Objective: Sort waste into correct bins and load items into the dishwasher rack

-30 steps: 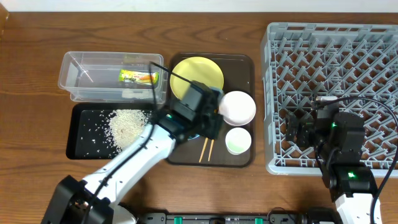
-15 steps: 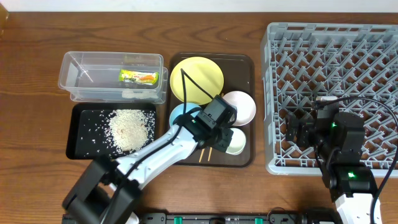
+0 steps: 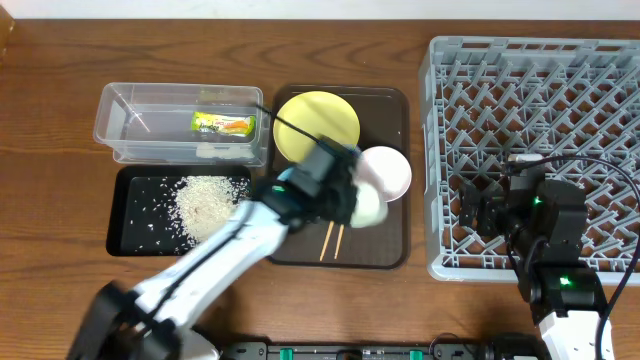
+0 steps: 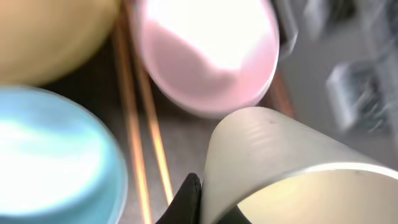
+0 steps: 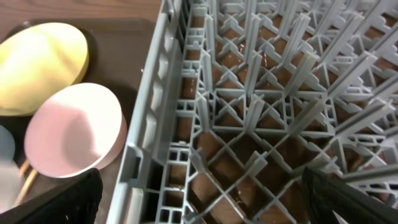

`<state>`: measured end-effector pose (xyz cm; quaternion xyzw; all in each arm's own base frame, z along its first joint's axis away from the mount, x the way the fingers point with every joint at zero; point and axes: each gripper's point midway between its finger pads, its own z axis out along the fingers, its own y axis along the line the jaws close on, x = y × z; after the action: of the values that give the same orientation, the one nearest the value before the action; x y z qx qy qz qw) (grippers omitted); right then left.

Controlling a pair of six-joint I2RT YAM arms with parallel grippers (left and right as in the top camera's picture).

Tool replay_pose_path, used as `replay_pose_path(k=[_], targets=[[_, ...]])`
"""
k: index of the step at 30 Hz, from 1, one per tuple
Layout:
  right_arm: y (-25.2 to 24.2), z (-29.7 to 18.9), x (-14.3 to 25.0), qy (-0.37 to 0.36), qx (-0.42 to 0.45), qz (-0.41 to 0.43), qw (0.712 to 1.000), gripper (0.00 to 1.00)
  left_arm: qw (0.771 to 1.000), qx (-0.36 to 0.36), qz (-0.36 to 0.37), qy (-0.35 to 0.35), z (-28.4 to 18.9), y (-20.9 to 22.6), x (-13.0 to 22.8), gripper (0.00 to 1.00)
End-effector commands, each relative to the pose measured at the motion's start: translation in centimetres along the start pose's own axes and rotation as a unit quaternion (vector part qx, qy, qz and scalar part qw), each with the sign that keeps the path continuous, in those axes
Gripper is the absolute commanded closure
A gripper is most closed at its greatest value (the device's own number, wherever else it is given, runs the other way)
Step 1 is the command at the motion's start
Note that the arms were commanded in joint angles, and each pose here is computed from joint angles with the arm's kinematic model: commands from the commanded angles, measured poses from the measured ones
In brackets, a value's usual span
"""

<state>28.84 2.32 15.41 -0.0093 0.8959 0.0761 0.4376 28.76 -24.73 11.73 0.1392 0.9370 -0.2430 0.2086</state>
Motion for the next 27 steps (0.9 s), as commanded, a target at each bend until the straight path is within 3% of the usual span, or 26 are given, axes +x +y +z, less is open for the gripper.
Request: replay_pose_path(k=[1, 6, 13, 16, 21, 27], targets=[[2.3, -0.4, -1.2, -0.015, -0.066, -0.012, 0.998, 0.01, 0.995, 0.058, -0.067, -0.049, -2.9, 0.6, -3.7, 0.94], [7.7, -1.3, -1.4, -0.019, -0.234, -0.038, 0.971, 0.01, 0.963, 0.194, -0.175, -0.064, -4.6, 1.8, -7.3, 0.94], [12.6, -2.8, -1.0, -0.019, -0.417, -0.068, 0.906, 0.01, 0.899, 0.382, -0.214, 0.019, -4.9, -0.3, -7.8, 0.94], [13.4, -2.8, -1.0, -0.022, -0.46, -0.069, 0.885, 0.01, 0.883, 0.414, -0.213, 0.06, -4.2, -1.3, -6.8, 0.94], [13.8, -1.9, -1.2, -0.027, -0.491, -0.071, 0.868, 0.01, 0.877, 0.425, -0.207, 0.088, -3.4, -2.6, -5.8, 0.94], [13.7, -0.8, -1.4, -0.033, -0.495, -0.075, 0.865, 0.01, 0.872, 0.439, -0.188, 0.103, -3.4, -4.5, -5.2, 0.94]])
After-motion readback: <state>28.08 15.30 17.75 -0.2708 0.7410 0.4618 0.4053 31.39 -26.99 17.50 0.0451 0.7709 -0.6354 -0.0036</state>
